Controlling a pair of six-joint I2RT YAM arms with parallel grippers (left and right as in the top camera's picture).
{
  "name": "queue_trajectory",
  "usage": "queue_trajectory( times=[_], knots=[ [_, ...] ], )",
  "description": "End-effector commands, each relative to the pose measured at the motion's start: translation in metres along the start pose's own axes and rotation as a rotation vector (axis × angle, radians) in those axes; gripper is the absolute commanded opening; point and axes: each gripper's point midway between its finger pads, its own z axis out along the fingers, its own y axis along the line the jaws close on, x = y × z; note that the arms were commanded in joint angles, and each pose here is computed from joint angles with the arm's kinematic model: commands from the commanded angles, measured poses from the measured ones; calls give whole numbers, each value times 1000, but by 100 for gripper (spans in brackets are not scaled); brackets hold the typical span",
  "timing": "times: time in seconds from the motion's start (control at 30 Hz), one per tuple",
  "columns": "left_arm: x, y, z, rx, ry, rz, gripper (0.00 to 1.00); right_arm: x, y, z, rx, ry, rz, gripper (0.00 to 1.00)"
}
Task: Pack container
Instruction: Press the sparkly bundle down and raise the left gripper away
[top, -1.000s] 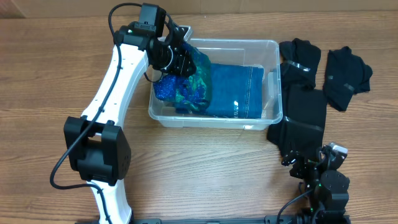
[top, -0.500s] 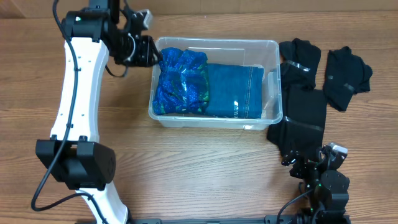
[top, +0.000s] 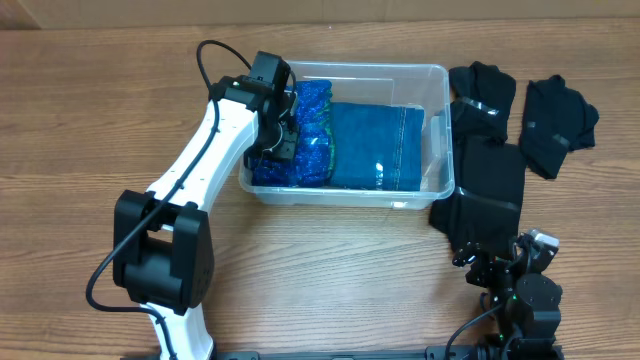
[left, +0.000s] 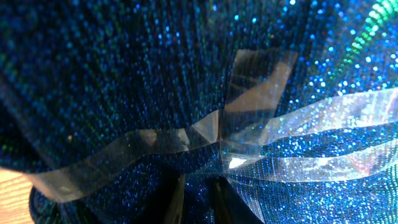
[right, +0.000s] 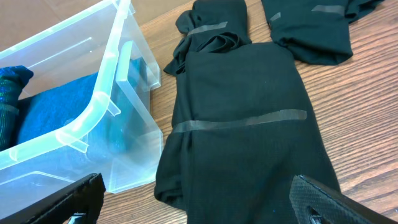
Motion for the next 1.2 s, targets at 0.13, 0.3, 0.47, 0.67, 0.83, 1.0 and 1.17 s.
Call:
queue_trajectory(
  times=[0.13,0.3,0.47,0.67,0.83,1.0,1.17],
  knots=[
    [-51,-10,-133,-7,-196,-50,32,6,-4,3,10,9,2,100],
    [-78,-13,-182,-8,-364,-29,34,5,-3,3,10,9,2,100],
    [-88,-7,-127,-37,-301,-36,35,1,10,2,-62,1,76,100],
    [-79,1,-16,-61,-83,-81,47,17,51,-6,-291,138,284,100],
    [-70,-15,7,39,-5,-82,43,16,102,-32,-597,226,277,100],
    [-94,-34,-89,127,-171,-62,44,-22,123,-61,-697,119,187,100],
    [-80,-18,-248,126,-466,-59,100,-67,135,-88,-693,-4,-16,100]
  ],
)
